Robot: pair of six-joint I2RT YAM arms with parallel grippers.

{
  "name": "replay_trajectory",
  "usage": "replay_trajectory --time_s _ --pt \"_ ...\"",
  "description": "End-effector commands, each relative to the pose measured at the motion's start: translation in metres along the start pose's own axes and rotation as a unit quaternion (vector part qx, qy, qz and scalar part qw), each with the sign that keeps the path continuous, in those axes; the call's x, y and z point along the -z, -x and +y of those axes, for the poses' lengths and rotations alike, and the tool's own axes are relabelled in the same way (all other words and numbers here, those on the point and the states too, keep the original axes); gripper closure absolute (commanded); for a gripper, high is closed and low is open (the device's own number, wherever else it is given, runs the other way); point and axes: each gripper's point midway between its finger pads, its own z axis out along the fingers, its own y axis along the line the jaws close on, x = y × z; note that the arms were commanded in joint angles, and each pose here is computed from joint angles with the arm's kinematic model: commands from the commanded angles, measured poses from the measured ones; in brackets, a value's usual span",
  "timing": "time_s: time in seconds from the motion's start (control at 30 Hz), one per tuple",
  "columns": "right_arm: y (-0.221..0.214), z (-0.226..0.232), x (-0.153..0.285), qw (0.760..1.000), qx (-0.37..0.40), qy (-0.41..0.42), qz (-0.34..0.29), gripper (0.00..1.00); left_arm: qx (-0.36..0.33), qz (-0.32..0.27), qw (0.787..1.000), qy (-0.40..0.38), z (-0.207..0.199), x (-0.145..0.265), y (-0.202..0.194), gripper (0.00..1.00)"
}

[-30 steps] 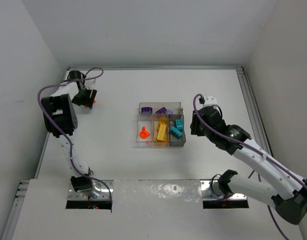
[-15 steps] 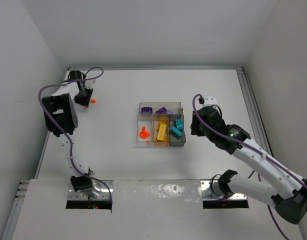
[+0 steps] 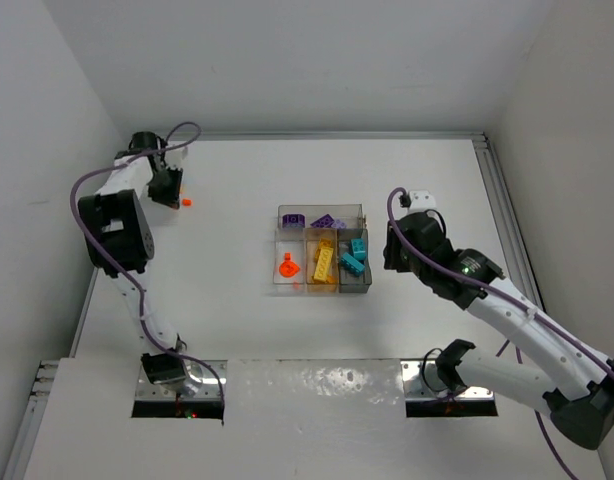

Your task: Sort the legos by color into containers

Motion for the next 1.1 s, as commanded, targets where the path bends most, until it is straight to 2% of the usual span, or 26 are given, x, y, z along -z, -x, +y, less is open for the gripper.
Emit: replay_trajectory --time_s 0.0,0.07,0.1,0.17,0.2,0.23,0.27,0.37,0.47,0.63,0.77,0.93,1.07 --pt "0.017 0.003 0.006 0.999 -0.016 0.006 -0.030 0.61 -0.004 -0.134 0.990 -0.055 -0.044 0.116 0.062 1.00" --pt "0.017 0.005 0.004 0.999 -0.018 0.009 -0.031 0.61 -0.039 -0.155 0.982 -0.097 -0.085 0.141 0.066 1.00" --pt "0.018 0.007 0.003 0.999 -0.019 0.010 -0.032 0.61 -0.087 -0.160 0.975 -0.124 -0.130 0.161 0.064 1.00" --pt "0.019 0.010 0.000 0.999 -0.019 0.014 -0.032 0.61 -0.147 -0.140 0.963 -0.177 -0.188 0.163 0.040 1.00" --pt "0.017 0.011 -0.002 0.999 -0.018 0.015 -0.029 0.61 -0.190 -0.137 0.949 -0.213 -0.233 0.174 0.027 1.00" --pt "0.017 0.012 -0.003 0.999 -0.018 0.017 -0.028 0.61 -0.205 -0.112 0.942 -0.239 -0.253 0.166 0.004 1.00" --pt "0.018 0.013 -0.002 0.999 -0.019 0.019 -0.028 0.61 -0.235 -0.103 0.927 -0.274 -0.287 0.172 -0.012 1.00" --pt "0.017 0.013 -0.001 0.999 -0.021 0.020 -0.029 0.61 -0.258 -0.070 0.915 -0.303 -0.324 0.158 -0.046 1.00" --pt "0.016 0.009 0.001 0.999 -0.027 0.017 -0.034 0.61 -0.272 -0.048 0.909 -0.311 -0.343 0.143 -0.065 1.00" --pt "0.014 0.005 0.005 0.999 -0.034 0.013 -0.037 0.61 -0.275 -0.044 0.914 -0.295 -0.352 0.120 -0.071 0.99" --pt "0.011 0.003 0.005 0.999 -0.033 0.009 -0.033 0.61 -0.279 -0.040 0.912 -0.297 -0.360 0.102 -0.076 0.79" --pt "0.012 0.003 0.006 0.999 -0.031 0.010 -0.033 0.61 -0.277 -0.026 0.926 -0.253 -0.349 0.085 -0.069 0.49" --pt "0.011 0.003 0.006 0.999 -0.027 0.010 -0.032 0.61 -0.280 -0.042 0.933 -0.223 -0.340 0.092 -0.049 0.44"
